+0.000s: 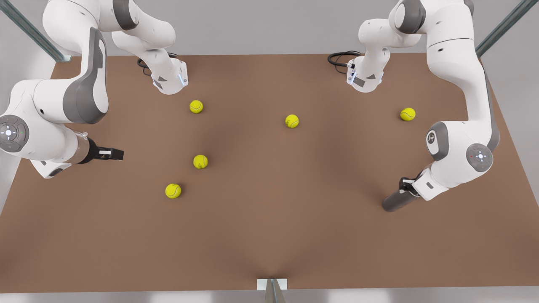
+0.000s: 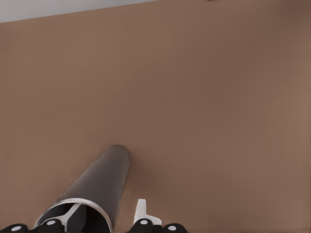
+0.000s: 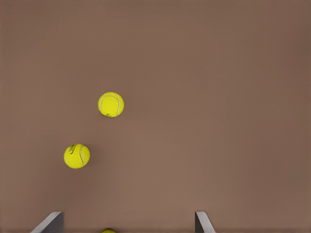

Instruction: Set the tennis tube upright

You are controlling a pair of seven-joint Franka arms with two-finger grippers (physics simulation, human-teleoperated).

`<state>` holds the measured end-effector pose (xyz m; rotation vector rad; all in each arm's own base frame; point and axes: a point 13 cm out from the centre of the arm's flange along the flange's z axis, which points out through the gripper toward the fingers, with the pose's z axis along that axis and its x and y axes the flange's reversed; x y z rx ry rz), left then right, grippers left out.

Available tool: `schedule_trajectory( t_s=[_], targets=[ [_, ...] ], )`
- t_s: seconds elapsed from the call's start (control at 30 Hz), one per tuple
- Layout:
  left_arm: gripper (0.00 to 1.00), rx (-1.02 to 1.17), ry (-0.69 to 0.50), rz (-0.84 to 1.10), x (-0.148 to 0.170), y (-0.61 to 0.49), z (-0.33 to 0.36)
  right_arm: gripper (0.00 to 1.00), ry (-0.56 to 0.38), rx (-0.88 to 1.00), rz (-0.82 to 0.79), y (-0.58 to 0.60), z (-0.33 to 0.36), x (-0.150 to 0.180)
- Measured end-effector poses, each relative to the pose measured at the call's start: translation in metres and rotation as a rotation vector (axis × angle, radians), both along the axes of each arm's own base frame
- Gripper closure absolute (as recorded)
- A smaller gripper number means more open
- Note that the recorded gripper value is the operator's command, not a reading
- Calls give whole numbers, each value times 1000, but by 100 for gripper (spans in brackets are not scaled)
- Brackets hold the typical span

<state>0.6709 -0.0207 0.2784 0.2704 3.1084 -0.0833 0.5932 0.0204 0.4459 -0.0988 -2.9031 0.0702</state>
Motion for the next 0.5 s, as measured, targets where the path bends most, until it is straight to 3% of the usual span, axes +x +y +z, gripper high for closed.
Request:
schedule_trajectory(
  t_s=[0.5],
  targets=[
    [0,40,6,43,-2,8,-3,0,1,-3,-2,0,-1,0]
  ],
)
